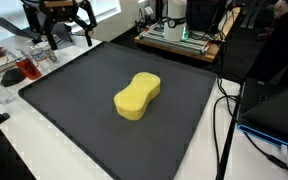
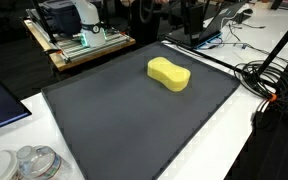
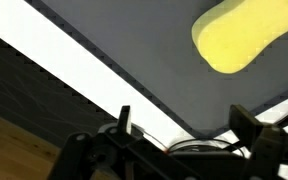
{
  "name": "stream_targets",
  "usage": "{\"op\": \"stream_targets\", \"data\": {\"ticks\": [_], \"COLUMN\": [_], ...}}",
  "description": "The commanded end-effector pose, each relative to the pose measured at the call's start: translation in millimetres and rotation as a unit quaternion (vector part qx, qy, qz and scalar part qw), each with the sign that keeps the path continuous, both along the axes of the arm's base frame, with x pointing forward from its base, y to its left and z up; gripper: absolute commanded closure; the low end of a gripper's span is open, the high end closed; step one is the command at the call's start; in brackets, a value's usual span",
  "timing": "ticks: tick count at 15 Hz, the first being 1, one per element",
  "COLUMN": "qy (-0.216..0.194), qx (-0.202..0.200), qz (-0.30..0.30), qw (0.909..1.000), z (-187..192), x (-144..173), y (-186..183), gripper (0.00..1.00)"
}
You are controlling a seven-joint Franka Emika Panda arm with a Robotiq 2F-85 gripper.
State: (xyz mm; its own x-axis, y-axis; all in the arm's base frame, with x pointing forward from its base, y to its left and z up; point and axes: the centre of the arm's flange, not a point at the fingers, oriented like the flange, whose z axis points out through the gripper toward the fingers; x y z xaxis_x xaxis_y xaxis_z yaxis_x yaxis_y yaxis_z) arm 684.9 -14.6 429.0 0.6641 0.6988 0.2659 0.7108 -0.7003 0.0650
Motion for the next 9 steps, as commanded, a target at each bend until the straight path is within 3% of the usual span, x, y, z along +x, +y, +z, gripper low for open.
{"op": "stream_targets", "data": {"ticks": [1,5,9], "qy": [0.007,0.015,0.022], "qx": [-0.004,-0.020,-0.044], "qz": [0.082,0.160,0.234], "qw": [0.9966,0.9868,0.9709], "z": [3.0,-8.4,-23.6], "x": [37.2,48.2,55.9], "y": [17.9,48.7,73.0], "gripper": [0.00,0.00,0.00]}}
